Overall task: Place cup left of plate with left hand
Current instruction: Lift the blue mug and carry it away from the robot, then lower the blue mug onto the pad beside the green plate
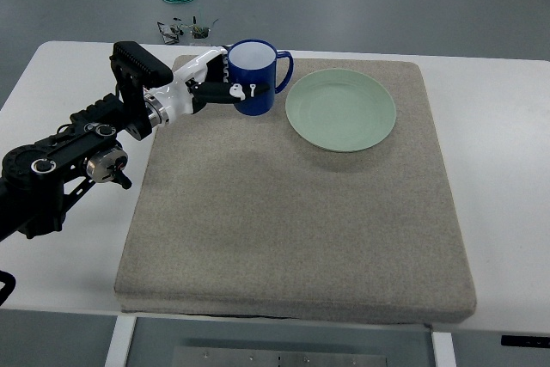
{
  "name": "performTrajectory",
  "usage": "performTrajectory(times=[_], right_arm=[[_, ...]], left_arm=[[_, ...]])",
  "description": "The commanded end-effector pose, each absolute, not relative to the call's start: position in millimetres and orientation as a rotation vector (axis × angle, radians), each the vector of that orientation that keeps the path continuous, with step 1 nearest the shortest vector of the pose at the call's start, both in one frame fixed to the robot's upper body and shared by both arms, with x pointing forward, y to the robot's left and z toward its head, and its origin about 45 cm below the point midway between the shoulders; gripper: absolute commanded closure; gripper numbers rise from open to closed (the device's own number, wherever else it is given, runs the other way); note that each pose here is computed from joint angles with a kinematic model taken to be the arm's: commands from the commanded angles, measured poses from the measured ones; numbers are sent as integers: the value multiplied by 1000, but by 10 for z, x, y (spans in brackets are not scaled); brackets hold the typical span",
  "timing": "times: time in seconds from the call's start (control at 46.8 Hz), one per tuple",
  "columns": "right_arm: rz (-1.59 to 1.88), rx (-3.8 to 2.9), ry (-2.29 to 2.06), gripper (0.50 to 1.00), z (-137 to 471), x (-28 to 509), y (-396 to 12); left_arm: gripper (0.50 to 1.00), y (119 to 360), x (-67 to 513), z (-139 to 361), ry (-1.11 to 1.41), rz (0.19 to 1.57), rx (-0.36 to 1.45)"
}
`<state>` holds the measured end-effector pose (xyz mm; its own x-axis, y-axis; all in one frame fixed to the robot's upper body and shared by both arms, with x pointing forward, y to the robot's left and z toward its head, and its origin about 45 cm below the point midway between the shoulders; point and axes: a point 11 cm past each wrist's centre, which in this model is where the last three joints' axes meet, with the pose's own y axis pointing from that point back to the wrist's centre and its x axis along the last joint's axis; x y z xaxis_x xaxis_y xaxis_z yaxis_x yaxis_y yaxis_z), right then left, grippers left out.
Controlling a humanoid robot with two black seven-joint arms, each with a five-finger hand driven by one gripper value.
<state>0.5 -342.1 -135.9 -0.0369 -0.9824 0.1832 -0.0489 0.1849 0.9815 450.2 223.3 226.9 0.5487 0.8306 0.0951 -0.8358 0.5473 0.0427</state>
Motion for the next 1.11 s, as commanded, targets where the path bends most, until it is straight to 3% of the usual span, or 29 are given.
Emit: performTrajectory(times=[0.0, 0.149, 0.278, 0.726, 0.79, 1.089], right_arm=[[-1069, 1093, -1353, 566, -1359, 5, -3421], [-1069, 1093, -1353, 566, -1359, 5, -3421], [-1069, 1093, -1353, 566, -1359, 5, -3421], [-1069, 1093, -1353, 566, -1359, 5, -3421], [-1069, 1093, -1353, 566, -1359, 5, -3421], [-1069, 1093, -1353, 566, -1359, 5, -3421]], left_arm=[[887, 2356, 4550, 2253, -62, 1025, 92], [885, 2520, 4586, 2186, -49, 1070, 110], [844, 2618, 4596, 2142, -38, 1096, 122], [834, 2927, 4634, 2024, -37, 1206, 158], [806, 2956, 4629, 2006, -43, 1219, 157], [806, 2916, 4612, 1981, -47, 1213, 141]])
